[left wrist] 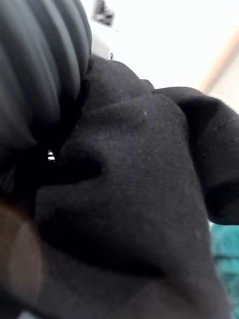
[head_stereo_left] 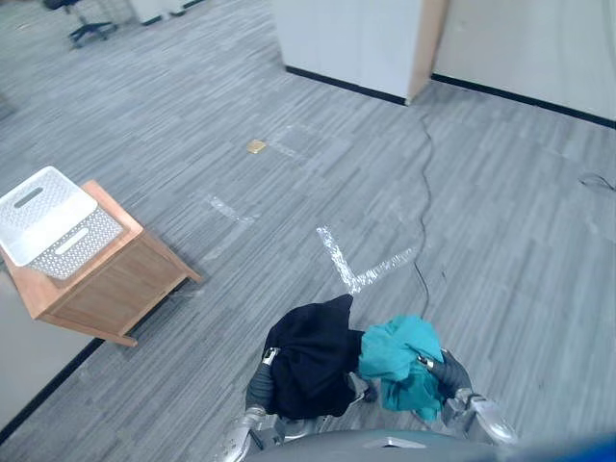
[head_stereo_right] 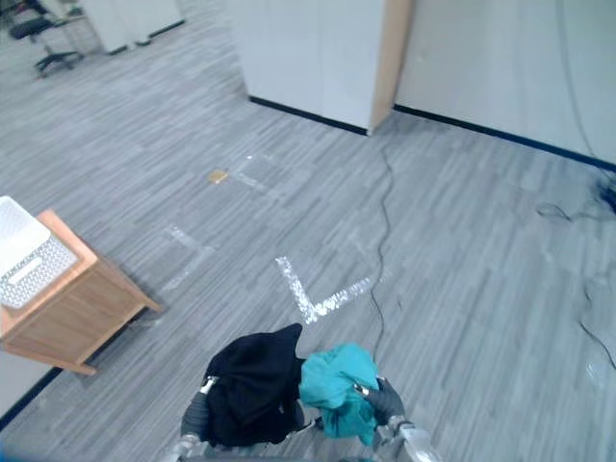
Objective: Tidy the bed and pick cloth on bed and put in laundry
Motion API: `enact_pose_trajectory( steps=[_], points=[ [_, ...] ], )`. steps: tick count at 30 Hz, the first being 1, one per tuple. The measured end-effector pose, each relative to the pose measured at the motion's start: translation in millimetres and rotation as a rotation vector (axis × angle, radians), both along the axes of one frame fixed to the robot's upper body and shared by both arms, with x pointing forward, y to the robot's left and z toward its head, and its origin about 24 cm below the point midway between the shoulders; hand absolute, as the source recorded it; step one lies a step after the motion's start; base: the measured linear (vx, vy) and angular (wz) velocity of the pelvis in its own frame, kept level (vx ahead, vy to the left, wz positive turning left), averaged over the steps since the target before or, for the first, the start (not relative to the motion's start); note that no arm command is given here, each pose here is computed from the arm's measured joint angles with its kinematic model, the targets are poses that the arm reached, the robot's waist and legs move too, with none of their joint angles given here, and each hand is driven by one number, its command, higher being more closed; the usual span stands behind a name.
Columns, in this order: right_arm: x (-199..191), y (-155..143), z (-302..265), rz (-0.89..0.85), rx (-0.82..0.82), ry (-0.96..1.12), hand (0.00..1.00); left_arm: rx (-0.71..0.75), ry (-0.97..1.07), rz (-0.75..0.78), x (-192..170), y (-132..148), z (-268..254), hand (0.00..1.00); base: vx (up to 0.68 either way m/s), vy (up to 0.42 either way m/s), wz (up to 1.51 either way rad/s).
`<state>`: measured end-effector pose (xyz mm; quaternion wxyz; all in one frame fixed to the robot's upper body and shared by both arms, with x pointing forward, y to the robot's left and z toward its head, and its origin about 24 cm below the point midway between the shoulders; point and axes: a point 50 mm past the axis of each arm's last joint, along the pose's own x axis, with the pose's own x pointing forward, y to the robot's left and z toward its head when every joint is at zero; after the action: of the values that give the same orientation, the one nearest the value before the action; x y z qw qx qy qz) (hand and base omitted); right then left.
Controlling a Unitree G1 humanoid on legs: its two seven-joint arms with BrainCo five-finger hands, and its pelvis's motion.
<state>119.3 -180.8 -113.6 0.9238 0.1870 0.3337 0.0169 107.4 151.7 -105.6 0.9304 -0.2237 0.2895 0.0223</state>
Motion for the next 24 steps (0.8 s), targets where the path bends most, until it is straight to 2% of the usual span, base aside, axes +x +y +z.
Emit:
enact_pose_trajectory(
  steps=[5, 11, 15, 17, 20, 24],
  points=[
    [9.9, 0.0, 1.6, -0.007, -0.018, -0.03, 1.0, 0.067, 0.072, 0.048, -3.8, 13.4, -5.6, 1.0, 0.73, -0.088, 1.04],
    [10.8, 13.0, 20.2, 0.021, 0.016, -0.138, 1.0, 0.101, 0.156, 0.049, -5.7, 6.1, -11.7, 1.0, 0.63, -0.237, 1.82],
    [8.5, 15.7, 15.2, 0.014, 0.038, -0.111, 1.0, 0.121, 0.196, 0.047, -11.0, 7.5, -17.3, 1.0, 0.62, -0.508, 1.4],
    [-2.7, 18.9, 12.0, 0.035, 0.065, -0.088, 1.0, 0.149, 0.24, 0.083, -32.7, 20.1, -20.8, 1.0, 0.56, -0.526, 1.0],
    [11.1, 3.5, 25.2, 0.056, 0.027, -0.159, 1.0, 0.094, 0.233, 0.173, -38.8, 12.7, -20.7, 1.0, 0.58, -0.549, 0.43],
    [7.2, -24.0, 28.6, -0.004, 0.032, -0.177, 1.0, 0.083, 0.105, 0.087, -26.9, 10.0, -9.7, 1.0, 0.48, -0.362, 0.72]
  ],
)
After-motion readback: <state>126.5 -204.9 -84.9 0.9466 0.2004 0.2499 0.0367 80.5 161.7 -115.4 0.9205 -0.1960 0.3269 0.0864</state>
